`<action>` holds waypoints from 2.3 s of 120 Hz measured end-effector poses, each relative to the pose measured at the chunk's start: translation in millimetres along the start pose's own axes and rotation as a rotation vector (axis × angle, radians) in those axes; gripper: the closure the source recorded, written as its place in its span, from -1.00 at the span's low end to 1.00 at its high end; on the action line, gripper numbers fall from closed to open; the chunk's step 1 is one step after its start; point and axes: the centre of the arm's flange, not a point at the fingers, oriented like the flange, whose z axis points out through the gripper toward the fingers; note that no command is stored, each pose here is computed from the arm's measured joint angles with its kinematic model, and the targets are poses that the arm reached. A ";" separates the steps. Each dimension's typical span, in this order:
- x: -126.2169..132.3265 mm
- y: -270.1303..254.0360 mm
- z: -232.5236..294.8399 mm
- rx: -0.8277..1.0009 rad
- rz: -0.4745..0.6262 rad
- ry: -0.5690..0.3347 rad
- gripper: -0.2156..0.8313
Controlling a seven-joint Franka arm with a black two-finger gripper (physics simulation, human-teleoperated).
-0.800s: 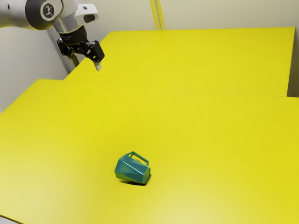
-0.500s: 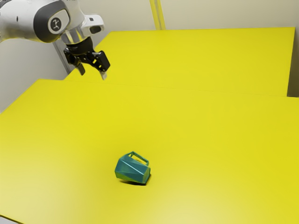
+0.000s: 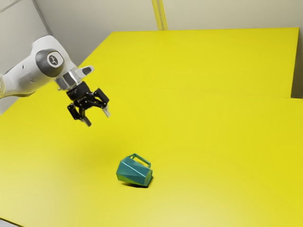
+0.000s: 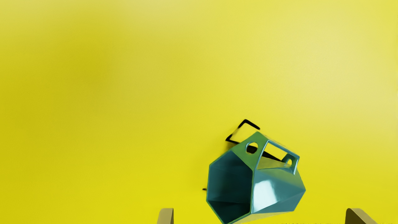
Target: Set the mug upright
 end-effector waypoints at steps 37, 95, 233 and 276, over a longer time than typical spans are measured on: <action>-4.9 -3.4 96.9 -0.127 -0.082 -0.197 -0.59; -12.2 8.0 172.5 -0.238 -0.156 -0.325 -0.59; -39.6 95.3 146.7 -0.018 0.065 -0.143 0.91; -55.2 127.1 115.8 0.399 0.344 0.098 0.91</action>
